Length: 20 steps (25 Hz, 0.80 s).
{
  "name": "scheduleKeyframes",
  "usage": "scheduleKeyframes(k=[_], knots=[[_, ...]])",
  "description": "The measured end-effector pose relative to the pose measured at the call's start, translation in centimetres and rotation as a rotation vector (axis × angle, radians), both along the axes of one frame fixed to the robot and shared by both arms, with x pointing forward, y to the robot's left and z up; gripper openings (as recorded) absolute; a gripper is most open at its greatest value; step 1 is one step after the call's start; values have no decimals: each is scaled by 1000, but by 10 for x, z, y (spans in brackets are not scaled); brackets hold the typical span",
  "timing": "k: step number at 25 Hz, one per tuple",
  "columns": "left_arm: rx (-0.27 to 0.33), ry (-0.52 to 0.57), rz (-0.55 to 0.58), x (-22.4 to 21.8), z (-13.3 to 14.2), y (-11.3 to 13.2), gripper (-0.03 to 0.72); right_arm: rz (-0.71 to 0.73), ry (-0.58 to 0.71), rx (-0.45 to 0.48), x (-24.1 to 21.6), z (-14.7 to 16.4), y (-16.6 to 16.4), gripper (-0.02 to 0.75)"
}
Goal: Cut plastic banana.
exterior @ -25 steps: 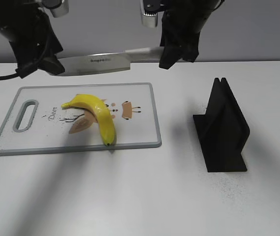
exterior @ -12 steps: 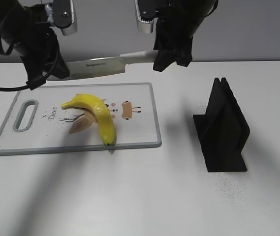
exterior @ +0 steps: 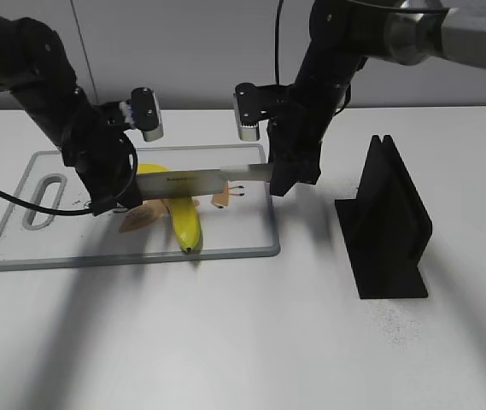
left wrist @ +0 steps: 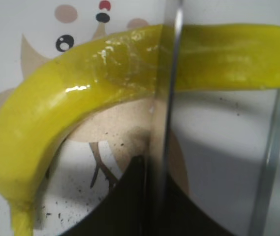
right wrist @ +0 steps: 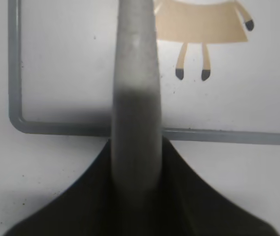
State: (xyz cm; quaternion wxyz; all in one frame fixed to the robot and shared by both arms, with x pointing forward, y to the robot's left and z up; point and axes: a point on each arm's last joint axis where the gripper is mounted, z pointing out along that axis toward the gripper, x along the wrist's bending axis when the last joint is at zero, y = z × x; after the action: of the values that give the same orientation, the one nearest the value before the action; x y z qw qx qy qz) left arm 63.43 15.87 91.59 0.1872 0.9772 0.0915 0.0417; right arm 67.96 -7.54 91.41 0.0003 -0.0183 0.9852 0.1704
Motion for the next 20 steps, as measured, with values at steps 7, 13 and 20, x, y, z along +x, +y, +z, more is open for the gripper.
scheduleKeyframes(k=[7, 13, 20], knots=[[15, -11, -6, 1, 0, 0, -9, 2, 7, -10, 0, -1, 0, 192], [14, -59, -31, -9, 41, 3, -9, 4, -26, -1, -7, 39, 1, 192], [-21, -159, -39, -25, 97, 7, -9, 8, -119, 43, -17, 94, -1, 192]])
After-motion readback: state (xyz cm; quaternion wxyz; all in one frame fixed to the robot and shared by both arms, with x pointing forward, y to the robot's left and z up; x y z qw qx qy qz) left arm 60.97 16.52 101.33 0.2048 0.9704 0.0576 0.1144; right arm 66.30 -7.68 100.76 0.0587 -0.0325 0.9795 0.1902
